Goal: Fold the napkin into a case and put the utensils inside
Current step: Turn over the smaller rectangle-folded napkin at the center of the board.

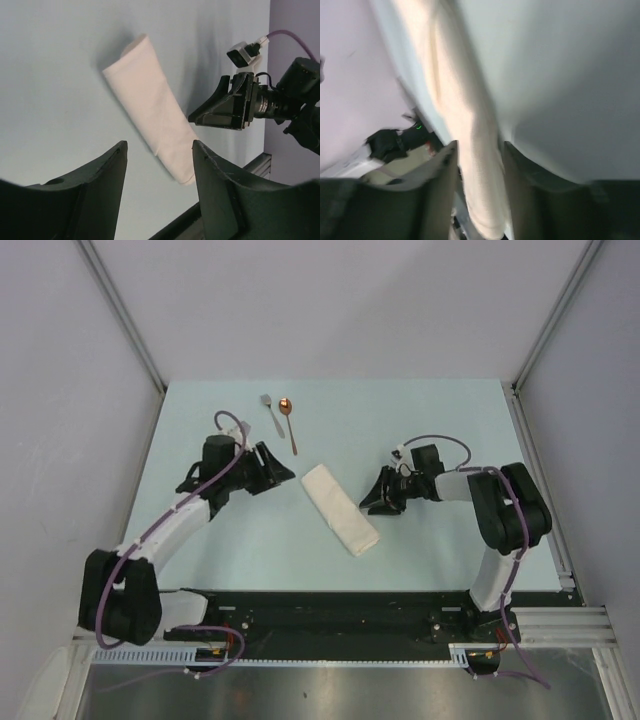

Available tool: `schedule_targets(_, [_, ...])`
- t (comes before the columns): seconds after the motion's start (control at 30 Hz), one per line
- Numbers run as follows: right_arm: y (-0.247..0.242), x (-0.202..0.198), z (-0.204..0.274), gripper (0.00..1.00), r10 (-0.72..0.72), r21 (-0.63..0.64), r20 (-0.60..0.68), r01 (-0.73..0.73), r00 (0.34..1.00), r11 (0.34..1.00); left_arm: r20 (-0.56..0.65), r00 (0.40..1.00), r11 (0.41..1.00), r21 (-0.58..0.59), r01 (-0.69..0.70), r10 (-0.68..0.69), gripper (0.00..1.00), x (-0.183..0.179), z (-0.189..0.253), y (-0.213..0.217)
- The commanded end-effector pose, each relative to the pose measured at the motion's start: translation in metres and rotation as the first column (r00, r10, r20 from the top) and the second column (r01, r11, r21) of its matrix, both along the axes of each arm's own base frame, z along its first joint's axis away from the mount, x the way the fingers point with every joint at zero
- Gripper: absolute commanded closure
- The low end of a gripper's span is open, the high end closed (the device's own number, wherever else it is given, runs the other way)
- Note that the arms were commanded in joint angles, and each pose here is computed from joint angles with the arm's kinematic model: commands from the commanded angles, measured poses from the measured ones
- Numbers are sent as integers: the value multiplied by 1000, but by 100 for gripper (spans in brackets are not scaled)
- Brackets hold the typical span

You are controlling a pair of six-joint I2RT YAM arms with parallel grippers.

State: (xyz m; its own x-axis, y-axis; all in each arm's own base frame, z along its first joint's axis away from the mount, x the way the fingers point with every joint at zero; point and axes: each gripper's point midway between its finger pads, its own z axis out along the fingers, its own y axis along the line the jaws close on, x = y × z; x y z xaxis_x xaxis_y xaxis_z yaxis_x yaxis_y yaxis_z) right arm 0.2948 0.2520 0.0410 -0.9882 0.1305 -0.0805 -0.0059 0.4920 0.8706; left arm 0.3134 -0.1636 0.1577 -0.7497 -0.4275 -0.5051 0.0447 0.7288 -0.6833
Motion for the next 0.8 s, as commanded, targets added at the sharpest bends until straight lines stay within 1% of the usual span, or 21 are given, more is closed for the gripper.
schedule_targets(0.0, [-33,2,8,41,79,-374,171,-10,982,927,46,988,974,-164,154,-149,42,14,10,-61])
schedule_targets(0.03, [-37,1,11,40,88,-422,182,-3,979,907,43,984,966,-186,179,-174,43,15,9,-74])
schedule_targets(0.07, [-40,-6,25,40,102,-462,196,0,975,887,62,981,957,-218,193,-183,47,22,13,-84])
schedule_targets(0.1, [-47,-6,24,39,111,-531,224,26,968,847,50,980,953,-227,199,-192,51,25,9,-90])
schedule_targets(0.17, [-48,-18,29,39,125,-564,229,27,966,825,30,979,951,-234,202,-201,56,39,-3,-103])
schedule_targets(0.2, [-39,-27,39,40,122,-540,241,29,963,841,17,978,951,-233,205,-206,58,43,-9,-107])
schedule_targets(0.23, [-28,-27,46,41,121,-499,274,34,954,866,-5,978,951,-233,203,-209,61,51,-19,-112])
schedule_targets(0.27, [-18,-41,45,42,138,-451,253,-9,958,892,-18,979,955,-227,192,-201,63,57,-26,-113])
schedule_targets(0.3, [-9,-48,52,45,140,-412,270,-17,953,911,-34,980,958,-221,184,-196,63,60,-33,-114])
schedule_targets(0.33, [4,-46,58,47,119,-356,298,-5,947,934,-65,980,962,-212,173,-190,64,67,-47,-114])
schedule_targets(0.37, [8,-53,56,50,119,-320,285,-23,951,947,-75,979,965,-201,169,-188,65,69,-52,-114])
schedule_targets(0.4, [7,-66,41,60,123,-309,244,-44,962,950,-88,982,972,-184,148,-167,65,74,-58,-112])
schedule_targets(0.43, [9,-68,36,65,115,-286,243,-43,963,957,-92,983,974,-176,140,-158,65,78,-61,-111])
schedule_targets(0.5, [0,-84,13,74,121,-306,196,-57,973,950,-115,984,984,-133,120,-136,64,82,-78,-108])
schedule_targets(0.53, [-1,-84,7,75,118,-297,204,-53,972,954,-129,983,987,-113,116,-131,64,85,-82,-107])
schedule_targets(0.57, [-4,-84,2,76,104,-287,195,-45,975,957,-130,982,989,-87,122,-133,64,87,-87,-106])
schedule_targets(0.6, [-7,-86,-5,76,94,-288,184,-37,978,957,-165,979,993,-54,110,-117,64,89,-103,-102])
schedule_targets(0.63, [-10,-87,-15,78,91,-293,172,-38,981,955,-179,977,993,-31,113,-116,64,91,-107,-101])
schedule_targets(0.7, [-16,-84,-22,79,84,-323,167,-26,982,946,-196,974,993,8,119,-115,64,92,-122,-97])
schedule_targets(0.73, [-19,-84,-24,79,87,-344,155,-29,984,938,-198,974,993,16,116,-110,64,93,-125,-96])
schedule_targets(0.77, [-20,-82,-21,78,84,-354,171,-18,982,935,-188,975,992,29,126,-118,63,94,-125,-95])
